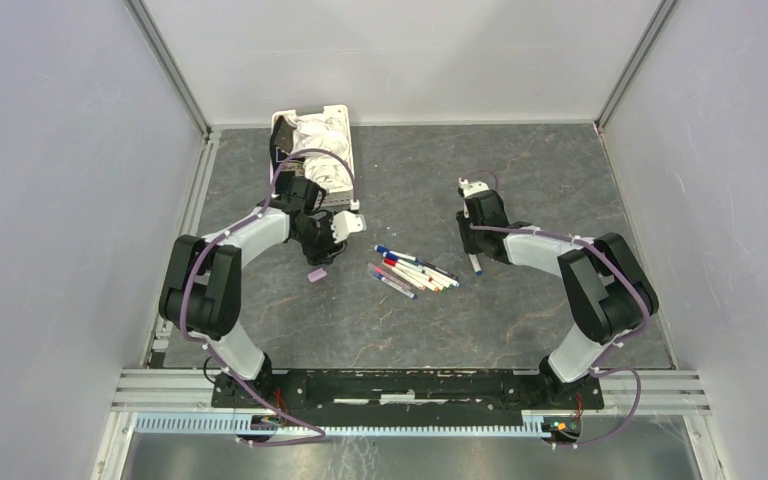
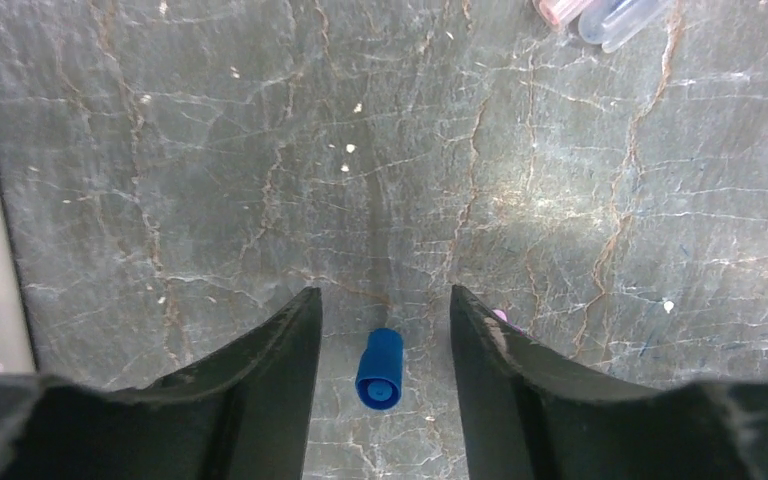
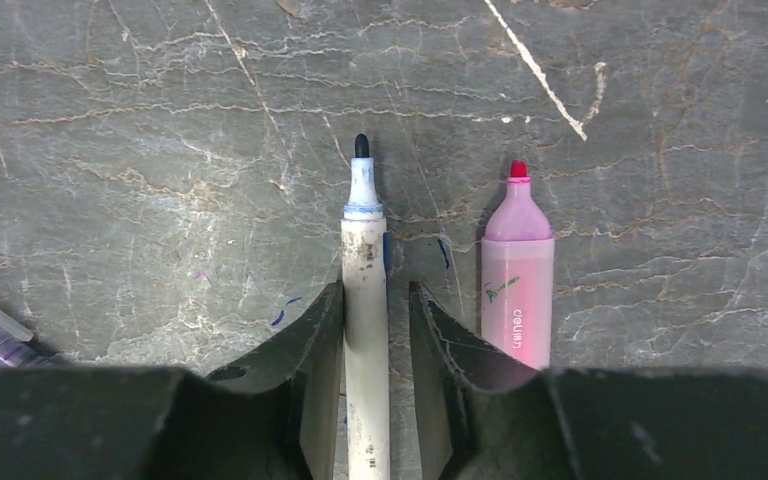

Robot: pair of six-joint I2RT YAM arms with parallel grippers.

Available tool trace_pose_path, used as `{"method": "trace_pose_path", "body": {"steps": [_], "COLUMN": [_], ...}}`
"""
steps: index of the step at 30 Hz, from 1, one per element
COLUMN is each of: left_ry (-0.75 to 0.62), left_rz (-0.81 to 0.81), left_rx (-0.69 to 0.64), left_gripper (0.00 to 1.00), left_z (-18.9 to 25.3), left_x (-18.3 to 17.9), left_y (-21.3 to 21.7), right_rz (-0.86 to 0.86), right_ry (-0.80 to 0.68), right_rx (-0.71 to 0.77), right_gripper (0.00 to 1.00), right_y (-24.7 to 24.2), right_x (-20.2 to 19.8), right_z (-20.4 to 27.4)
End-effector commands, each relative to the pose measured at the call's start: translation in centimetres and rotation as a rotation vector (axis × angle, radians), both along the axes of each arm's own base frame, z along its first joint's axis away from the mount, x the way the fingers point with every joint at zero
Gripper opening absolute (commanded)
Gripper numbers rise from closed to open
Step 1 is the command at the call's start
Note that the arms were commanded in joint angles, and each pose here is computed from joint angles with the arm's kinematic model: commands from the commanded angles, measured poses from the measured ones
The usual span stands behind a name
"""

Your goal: Open the pen caps

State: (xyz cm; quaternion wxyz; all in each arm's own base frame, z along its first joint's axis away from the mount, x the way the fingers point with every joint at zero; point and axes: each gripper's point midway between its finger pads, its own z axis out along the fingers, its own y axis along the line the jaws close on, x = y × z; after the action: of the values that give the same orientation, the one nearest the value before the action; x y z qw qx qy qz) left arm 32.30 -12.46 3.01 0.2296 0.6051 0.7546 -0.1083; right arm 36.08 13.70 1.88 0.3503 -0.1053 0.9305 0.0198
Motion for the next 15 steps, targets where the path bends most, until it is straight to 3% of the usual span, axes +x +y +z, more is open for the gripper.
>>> {"method": "trace_pose_path", "body": {"steps": [1,2,6,7,8,15], "left_ry": [-0.018,-0.027,-0.059,-0.06,-0.051,-0.068], "left_rz": [0.049,0.056,0.144,0.169,0.193,0.319], "left_rx": [-0.103,-0.121,-0.184,-0.197,-0.205,-0.239], "left_gripper": [0.63,0.69,0.75,0.91,0.94,1.0], "left_z": [4.0,5.1,10.4,11.5,12.6,17.2], "left_x": [1.3,1.6,3.5,3.8,3.9,3.7], "left_y": [-1.9,-2.2,-2.9,-2.9,-2.8,-1.8], "right_rz": [-0.028,-0.027,-0.009,0.013,0.038,0.294], "right_ry": [-0.06,-0.067,-0.123,-0.138,-0.152,-0.14], "right_rx": [-0.045,-0.041,-0.023,-0.02,-0.019,0.037], "right_gripper": [0.36,0.37,0.42,0.43,0.45,0.5], "right_y": [-1.2,-1.2,-0.3,0.3,1.0,5.6], "right_x": [0.7,0.7,0.9,0.8,0.7,-3.7], "right_z": [1.0,1.3,3.5,4.1,4.8,5.2]}}
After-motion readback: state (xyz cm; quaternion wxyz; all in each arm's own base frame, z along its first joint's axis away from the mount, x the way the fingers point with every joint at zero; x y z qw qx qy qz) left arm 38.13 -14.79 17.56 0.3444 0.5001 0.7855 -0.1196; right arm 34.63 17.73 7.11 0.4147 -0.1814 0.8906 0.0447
